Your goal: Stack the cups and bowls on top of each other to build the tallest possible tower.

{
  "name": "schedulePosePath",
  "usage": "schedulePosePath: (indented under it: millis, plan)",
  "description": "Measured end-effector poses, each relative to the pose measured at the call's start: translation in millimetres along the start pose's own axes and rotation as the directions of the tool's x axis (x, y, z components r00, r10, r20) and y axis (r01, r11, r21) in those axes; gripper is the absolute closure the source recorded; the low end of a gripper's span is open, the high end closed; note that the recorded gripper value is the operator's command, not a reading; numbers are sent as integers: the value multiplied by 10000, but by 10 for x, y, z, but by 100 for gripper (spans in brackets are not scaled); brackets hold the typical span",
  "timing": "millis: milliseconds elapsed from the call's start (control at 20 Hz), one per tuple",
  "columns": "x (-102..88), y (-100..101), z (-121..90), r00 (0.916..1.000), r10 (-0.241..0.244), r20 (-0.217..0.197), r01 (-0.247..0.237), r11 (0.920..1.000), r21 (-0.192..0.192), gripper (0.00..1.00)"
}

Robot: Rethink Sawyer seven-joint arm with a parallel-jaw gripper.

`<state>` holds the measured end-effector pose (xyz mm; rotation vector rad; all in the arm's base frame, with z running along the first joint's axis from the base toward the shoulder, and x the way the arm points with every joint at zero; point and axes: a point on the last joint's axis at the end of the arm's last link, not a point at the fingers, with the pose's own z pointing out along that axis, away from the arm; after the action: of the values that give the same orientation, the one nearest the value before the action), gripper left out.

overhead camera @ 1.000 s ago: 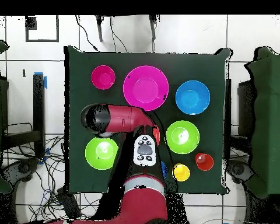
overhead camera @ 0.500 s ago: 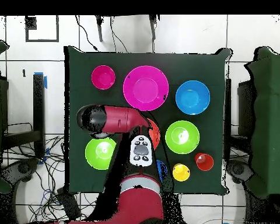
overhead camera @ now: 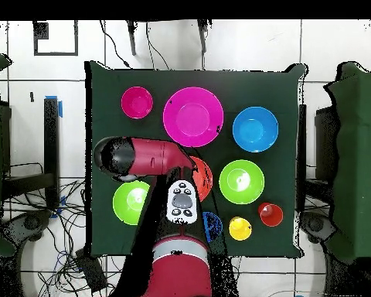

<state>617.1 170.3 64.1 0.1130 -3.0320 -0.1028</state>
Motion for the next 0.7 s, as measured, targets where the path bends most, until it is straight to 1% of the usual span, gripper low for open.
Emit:
schedulePosePath:
  millis: [350,700]
  plan:
    - [-65,30,-133,9996,88,261,-85,9999,-96,0]
    - [-91,37,-85,9991,75,417,-71,9999,-86,0]
